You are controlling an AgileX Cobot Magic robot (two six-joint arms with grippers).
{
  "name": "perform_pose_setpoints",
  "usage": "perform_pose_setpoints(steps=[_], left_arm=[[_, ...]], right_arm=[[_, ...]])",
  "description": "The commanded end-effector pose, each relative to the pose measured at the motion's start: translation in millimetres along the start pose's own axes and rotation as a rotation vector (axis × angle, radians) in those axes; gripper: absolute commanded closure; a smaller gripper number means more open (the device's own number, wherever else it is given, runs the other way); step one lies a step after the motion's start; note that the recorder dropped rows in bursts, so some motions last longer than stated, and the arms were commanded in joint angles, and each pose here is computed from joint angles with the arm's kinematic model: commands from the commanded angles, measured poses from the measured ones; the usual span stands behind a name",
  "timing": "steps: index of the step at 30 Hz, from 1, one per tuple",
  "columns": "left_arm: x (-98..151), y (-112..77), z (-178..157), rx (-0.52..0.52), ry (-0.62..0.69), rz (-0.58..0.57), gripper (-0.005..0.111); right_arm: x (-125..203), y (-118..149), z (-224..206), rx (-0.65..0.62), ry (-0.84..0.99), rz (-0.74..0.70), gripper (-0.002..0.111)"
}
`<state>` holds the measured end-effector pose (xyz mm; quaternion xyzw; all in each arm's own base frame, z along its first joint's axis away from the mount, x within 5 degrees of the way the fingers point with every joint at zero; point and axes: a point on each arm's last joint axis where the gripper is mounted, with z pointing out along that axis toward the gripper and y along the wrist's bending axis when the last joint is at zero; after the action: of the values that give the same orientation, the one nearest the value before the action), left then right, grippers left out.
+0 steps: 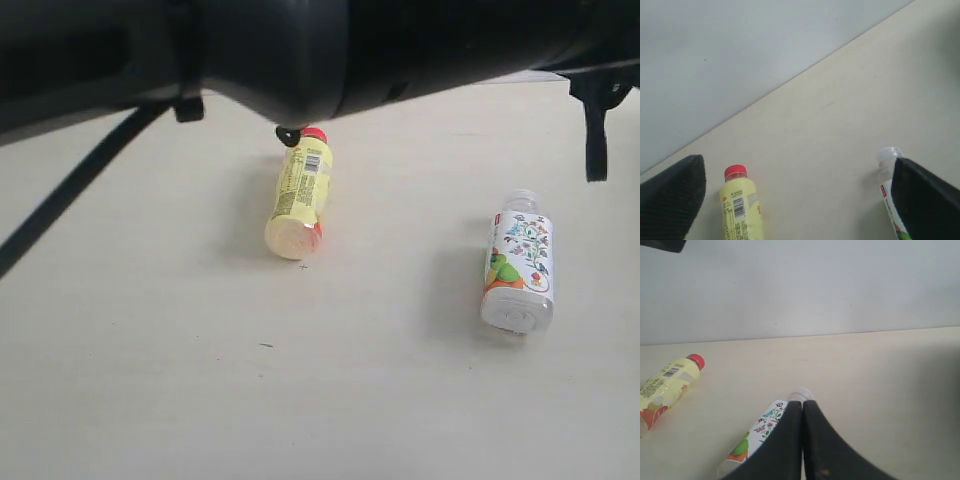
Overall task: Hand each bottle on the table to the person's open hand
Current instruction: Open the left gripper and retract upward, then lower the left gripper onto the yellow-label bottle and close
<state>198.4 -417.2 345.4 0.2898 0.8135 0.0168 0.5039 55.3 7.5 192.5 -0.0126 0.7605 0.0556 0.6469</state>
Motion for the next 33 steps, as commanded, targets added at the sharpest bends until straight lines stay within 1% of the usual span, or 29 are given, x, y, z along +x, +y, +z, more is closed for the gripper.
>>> perform_pose_setpoints(steps=[1, 3, 5, 7, 11, 14, 15, 19, 23, 28, 33], left_arm=[[0.3, -4.6, -26.5, 0.053, 0.038, 0.069, 0.013], [0.8, -7.4, -35.4, 0.088, 0.050, 0.121, 0.015], [1.7, -9.6, -43.7, 0.113, 0.062, 0.170, 0.022], [1.8, -8.4, -51.3, 0.116, 0.074, 0.167, 0.035], [2.8, -5.6, -59.3, 0.114, 0.101, 0.163, 0.069], [2.8, -4.4, -61.7, 0.126, 0.111, 0.152, 0.104], [3.3, -4.0, -61.8, 0.126, 0.113, 0.152, 0.106], [-0.7, 1.1, -68.8, 0.150, 0.098, 0.132, 0.107], [-8.1, 18.2, -73.8, 0.162, 0.092, 0.090, 0.107], [-18.4, 54.6, -83.6, 0.187, 0.106, 0.008, 0.107], [-26.2, 95.2, -87.7, 0.211, 0.121, -0.077, 0.107]], right_arm=[[0.4, -0.4, -0.1, 0.005, -0.012, -0.001, 0.108], [0.4, -0.4, -0.1, 0.005, -0.012, -0.001, 0.108], [0.4, -0.4, -0.1, 0.005, -0.012, -0.001, 0.108], [0.4, -0.4, -0.1, 0.005, -0.012, -0.001, 0.108], [0.4, -0.4, -0.1, 0.005, -0.012, -0.001, 0.108], [0.4, -0.4, -0.1, 0.005, -0.012, -0.001, 0.108], [0.4, -0.4, -0.1, 0.005, -0.012, -0.001, 0.108], [0.6, -0.4, -0.1, 0.005, -0.010, -0.001, 0.108], [0.6, -0.4, -0.1, 0.005, -0.010, -0.001, 0.108], [0.6, -0.4, -0.1, 0.005, -0.010, -0.001, 0.108], [0.6, -0.4, -0.1, 0.005, -0.010, -0.001, 0.108]])
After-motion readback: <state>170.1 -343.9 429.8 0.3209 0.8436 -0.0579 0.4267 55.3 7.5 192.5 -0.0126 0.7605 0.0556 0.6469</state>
